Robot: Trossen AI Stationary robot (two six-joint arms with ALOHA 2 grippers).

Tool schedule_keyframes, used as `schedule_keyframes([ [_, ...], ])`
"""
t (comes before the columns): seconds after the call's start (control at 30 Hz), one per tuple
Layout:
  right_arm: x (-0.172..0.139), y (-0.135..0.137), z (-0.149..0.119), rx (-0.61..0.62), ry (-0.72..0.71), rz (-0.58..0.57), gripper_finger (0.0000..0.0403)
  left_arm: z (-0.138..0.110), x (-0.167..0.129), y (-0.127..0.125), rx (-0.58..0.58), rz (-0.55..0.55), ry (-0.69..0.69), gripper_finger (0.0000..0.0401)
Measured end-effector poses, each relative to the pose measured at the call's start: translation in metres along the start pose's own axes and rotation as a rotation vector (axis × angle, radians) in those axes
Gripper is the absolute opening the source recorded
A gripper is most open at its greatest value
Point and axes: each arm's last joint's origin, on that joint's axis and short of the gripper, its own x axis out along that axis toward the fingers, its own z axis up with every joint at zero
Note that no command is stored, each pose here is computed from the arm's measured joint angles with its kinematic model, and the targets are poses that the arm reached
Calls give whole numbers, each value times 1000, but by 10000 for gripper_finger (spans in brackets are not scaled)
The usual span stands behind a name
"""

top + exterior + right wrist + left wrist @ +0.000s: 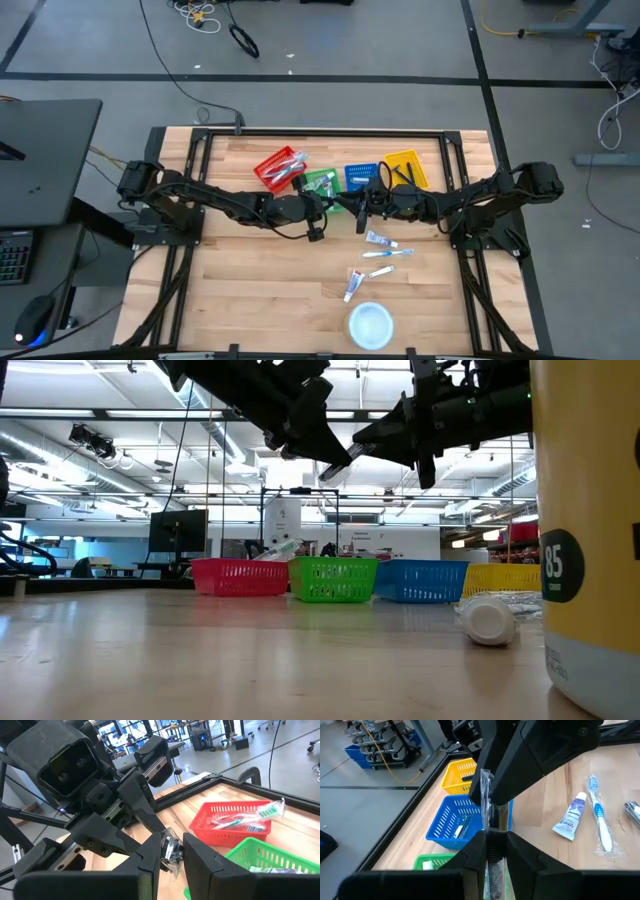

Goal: Pick & Place Travel size toiletries
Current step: Put the silver nail cutter into the blue bin

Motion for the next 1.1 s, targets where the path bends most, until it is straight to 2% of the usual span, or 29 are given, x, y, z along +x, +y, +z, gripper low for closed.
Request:
schedule_keyframes([
  [0.2,1,-2,0,-28,3,-6,67,0,1,1,20,4,-1,88],
  [0.37,1,-12,-5,-52,77,-65,66,2,3,6,-15,18,-5,124],
  [0.57,-4,-27,-1,-91,117,-205,66,0,7,14,-50,43,6,146],
  [0.7,-17,-38,8,-109,136,-365,66,-1,9,19,-73,56,12,148],
  [0.9,-28,-62,-1,23,244,-565,66,-1,13,27,-81,77,17,146],
  [1.1,-25,-77,-16,102,297,-569,66,-3,17,35,-123,102,24,148],
])
